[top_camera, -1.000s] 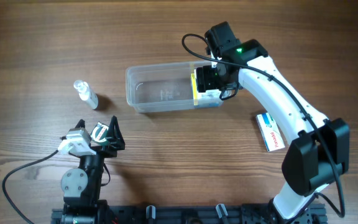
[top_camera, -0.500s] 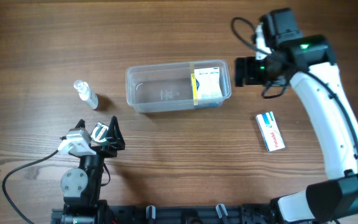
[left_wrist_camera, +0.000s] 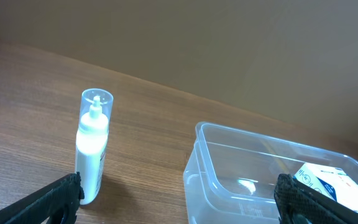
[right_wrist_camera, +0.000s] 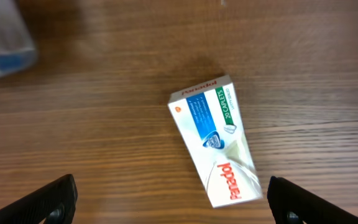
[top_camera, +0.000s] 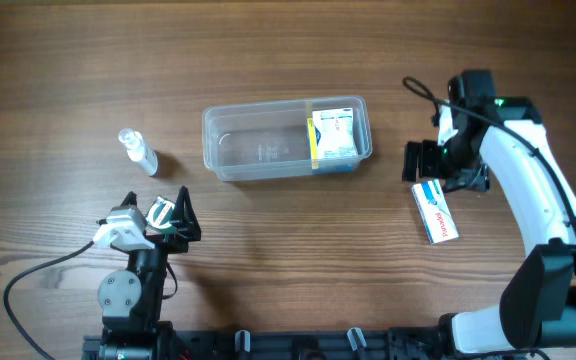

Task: Pack container
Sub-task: 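Open the right gripper and withdraw toward the Panadol box, then grasp the white Panadol box with the right gripper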

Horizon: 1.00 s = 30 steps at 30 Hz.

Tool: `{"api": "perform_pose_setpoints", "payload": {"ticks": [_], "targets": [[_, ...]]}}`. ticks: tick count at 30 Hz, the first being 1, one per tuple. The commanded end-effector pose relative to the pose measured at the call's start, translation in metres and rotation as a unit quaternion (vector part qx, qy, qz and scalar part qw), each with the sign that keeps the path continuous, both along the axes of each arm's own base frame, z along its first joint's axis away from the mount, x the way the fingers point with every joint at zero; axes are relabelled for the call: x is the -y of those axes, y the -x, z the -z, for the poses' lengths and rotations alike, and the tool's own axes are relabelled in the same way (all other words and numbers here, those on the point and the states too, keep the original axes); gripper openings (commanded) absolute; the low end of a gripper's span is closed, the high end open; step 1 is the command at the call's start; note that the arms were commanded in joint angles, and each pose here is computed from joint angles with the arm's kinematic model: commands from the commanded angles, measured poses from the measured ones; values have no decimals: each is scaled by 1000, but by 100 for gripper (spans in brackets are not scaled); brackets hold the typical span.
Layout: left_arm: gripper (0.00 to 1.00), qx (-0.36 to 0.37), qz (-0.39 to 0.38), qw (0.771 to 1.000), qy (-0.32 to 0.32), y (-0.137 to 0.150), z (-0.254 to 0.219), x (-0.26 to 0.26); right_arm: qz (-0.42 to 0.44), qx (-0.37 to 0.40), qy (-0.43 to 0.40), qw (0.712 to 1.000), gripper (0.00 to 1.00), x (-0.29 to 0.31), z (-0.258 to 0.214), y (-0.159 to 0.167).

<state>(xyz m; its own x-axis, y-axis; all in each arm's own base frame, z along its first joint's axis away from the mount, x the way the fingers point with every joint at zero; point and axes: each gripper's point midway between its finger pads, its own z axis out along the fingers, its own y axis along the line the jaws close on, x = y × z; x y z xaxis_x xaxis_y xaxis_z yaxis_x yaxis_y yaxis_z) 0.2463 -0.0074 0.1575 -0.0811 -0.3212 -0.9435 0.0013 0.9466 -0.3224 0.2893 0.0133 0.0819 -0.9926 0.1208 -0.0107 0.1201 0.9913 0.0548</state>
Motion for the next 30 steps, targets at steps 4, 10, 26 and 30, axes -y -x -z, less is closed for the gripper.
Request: {"api": "perform_pose_setpoints", "payload": {"ticks": [4, 10, 26, 30], "targets": [[100, 0, 1, 1000, 4, 0, 1, 0, 5, 8, -7, 1000, 100, -1, 31, 10], [100, 0, 1, 1000, 4, 0, 1, 0, 19, 24, 25, 999, 100, 10, 42, 6], [100, 0, 1, 1000, 4, 0, 1, 0, 29, 14, 70, 997, 99, 26, 75, 24], [100, 0, 1, 1000, 4, 0, 1, 0, 35, 11, 70, 997, 83, 26, 76, 26]]}}
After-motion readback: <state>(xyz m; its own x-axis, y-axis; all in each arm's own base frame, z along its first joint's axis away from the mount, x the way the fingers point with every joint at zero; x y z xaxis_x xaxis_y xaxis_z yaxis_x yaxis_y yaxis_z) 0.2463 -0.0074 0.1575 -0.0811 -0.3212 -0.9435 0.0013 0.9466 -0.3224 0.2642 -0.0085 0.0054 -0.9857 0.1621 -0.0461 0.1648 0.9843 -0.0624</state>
